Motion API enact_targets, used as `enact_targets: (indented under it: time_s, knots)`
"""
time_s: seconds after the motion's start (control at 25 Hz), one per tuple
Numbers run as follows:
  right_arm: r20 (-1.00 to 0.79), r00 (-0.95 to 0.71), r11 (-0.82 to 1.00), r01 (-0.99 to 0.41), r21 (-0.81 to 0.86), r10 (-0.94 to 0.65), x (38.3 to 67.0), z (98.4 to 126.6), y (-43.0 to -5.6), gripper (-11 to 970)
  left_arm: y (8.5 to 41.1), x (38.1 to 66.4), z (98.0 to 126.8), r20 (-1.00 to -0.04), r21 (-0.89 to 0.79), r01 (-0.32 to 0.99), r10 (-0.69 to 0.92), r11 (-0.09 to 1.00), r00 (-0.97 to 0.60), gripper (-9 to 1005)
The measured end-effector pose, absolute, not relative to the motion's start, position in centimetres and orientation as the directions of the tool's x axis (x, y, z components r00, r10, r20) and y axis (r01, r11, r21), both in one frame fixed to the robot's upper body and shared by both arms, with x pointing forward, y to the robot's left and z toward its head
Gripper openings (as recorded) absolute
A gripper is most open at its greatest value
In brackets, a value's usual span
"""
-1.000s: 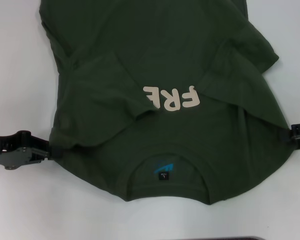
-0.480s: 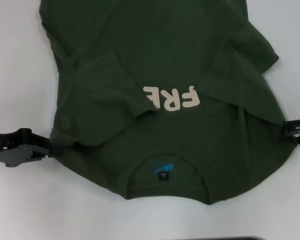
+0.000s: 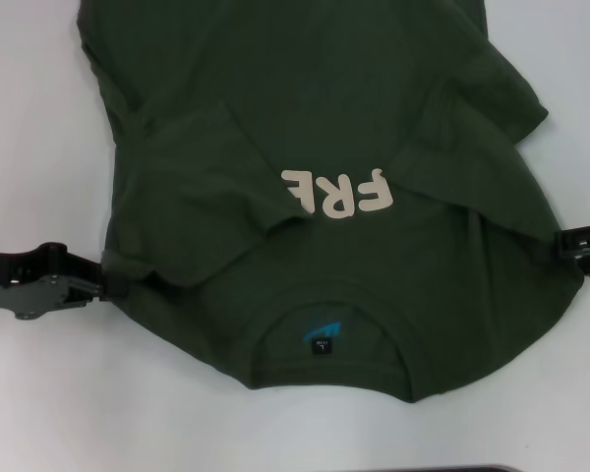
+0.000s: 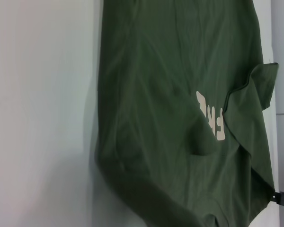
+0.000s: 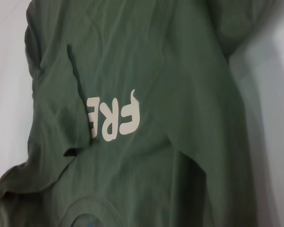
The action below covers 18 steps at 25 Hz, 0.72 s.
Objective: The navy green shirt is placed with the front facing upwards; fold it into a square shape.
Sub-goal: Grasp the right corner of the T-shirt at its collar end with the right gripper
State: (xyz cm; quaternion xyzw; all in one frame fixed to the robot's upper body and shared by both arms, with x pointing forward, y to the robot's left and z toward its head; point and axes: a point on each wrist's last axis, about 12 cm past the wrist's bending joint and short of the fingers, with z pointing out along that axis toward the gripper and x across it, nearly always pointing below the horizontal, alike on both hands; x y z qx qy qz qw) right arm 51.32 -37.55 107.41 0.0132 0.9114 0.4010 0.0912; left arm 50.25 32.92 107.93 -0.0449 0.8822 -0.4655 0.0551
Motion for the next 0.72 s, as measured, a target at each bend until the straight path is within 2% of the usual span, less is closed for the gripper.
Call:
enact_targets:
  time_s: [0.08, 0.28, 0.72]
  knots:
    - [-0.158, -0.984, 0.683, -0.061, 0.728, 0.081, 51.43, 107.47, -37.43, 776, 32.89, 50.29, 107.95, -0.056, -0.826, -0.027, -0.13, 0.563, -0.99, 42]
    - [-0.153, -0.986, 0.692, -0.069, 0.718, 0.06, 51.71, 107.53, -37.18, 550, 32.98, 50.32, 108.0, -0.058, -0.829, -0.031, -0.14, 0.558, -0.988, 43]
    - [-0.146, -0.987, 0.695, -0.064, 0.717, 0.06, 51.74, 107.76, -37.42, 304, 33.18, 50.36, 108.09, -0.059, -0.828, -0.033, -0.146, 0.559, -0.988, 43]
